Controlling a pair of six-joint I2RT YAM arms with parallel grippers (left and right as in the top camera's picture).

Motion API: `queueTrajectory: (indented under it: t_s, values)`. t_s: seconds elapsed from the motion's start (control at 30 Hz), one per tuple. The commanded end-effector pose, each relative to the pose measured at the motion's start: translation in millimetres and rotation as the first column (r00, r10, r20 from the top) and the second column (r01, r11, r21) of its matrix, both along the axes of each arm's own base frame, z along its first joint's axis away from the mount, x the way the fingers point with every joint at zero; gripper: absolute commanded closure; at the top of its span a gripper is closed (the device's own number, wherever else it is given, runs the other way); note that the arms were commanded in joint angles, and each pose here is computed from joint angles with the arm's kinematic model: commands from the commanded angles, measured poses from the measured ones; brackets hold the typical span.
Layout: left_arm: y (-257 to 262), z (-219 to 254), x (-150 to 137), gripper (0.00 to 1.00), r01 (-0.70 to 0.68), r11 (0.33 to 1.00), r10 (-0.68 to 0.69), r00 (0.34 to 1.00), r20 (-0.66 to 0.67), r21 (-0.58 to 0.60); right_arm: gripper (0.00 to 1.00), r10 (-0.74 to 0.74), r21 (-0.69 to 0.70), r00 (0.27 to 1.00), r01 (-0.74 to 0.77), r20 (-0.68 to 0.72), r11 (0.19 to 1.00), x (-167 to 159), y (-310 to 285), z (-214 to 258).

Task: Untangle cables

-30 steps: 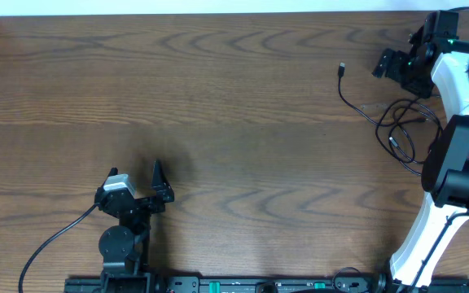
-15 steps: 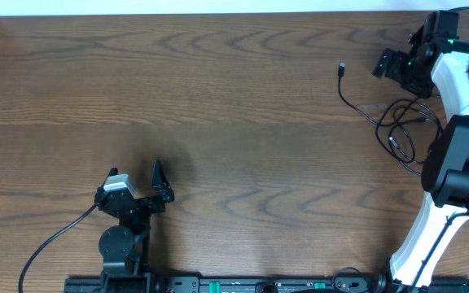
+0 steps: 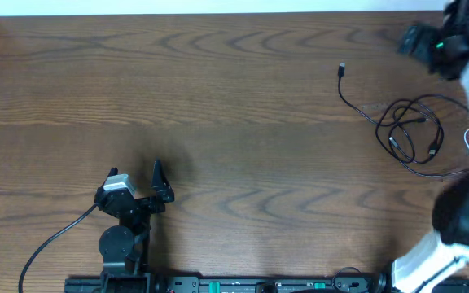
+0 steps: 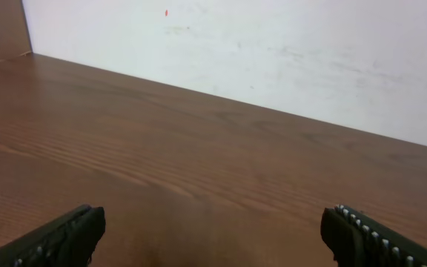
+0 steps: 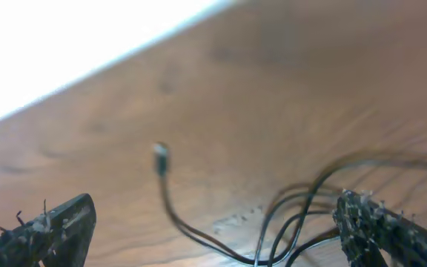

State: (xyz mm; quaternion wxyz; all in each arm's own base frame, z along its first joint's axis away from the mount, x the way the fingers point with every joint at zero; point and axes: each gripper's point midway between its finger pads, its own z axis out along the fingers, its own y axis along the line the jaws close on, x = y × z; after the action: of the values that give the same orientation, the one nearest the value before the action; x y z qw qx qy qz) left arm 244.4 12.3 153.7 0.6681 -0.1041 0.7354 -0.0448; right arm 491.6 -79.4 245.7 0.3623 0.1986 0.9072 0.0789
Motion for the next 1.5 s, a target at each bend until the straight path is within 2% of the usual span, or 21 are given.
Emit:
queueTrajectory:
  t_s: [0.0,0.17,0.33,0.53,0.7,0.77,0.87,0.97,1.1,1.4,1.47]
  values:
    - [-2,-20,-1,0.02,0.012,1.0,-0.01,0.998,-0.064,0.02,0.01,0.002,-0.029,0.984,0.003,0.178,1.0,-29,7,85]
    - [-2,-20,-1,0.02,0.012,1.0,-0.01,0.998,-0.064,0.02,0.01,0.017,-0.074,0.923,0.012,0.384,0.997,-87,20,177]
    - [-2,-20,-1,0.02,0.011,1.0,-0.01,0.998,-0.064,0.02,0.01,0.036,-0.108,0.84,0.027,0.542,0.994,-164,37,237]
    - [-2,-20,-1,0.02,0.011,1.0,-0.01,0.998,-0.064,0.02,0.01,0.056,-0.136,0.74,0.048,0.67,0.99,-253,55,277]
    - [-2,-20,-1,0.02,0.012,1.0,-0.01,0.998,-0.064,0.02,0.01,0.069,-0.149,0.681,0.06,0.729,0.987,-316,69,289]
    - [-2,-20,-1,0.02,0.012,1.0,-0.01,0.998,-0.064,0.02,0.01,0.063,-0.143,0.708,0.055,0.704,0.988,-336,73,275]
    - [-2,-20,-1,0.02,0.012,1.0,-0.01,0.998,-0.064,0.02,0.01,0.04,-0.115,0.818,0.032,0.574,0.993,-356,77,227]
    - [-2,-20,-1,0.02,0.011,1.0,-0.01,0.998,-0.064,0.02,0.01,0.028,-0.096,0.873,0.021,0.487,0.995,-368,79,189]
    - [-2,-20,-1,0.02,0.012,1.0,-0.01,0.998,-0.064,0.02,0.01,0.033,-0.104,0.851,0.026,0.524,0.994,-359,77,166]
    - [-2,-20,-1,0.02,0.012,1.0,-0.01,0.998,-0.064,0.02,0.01,0.071,-0.152,0.669,0.063,0.74,0.986,-303,66,132]
    - [-2,-20,-1,0.02,0.012,1.0,-0.01,0.998,-0.064,0.02,0.01,0.084,-0.162,0.609,0.075,0.789,0.984,-291,63,132]
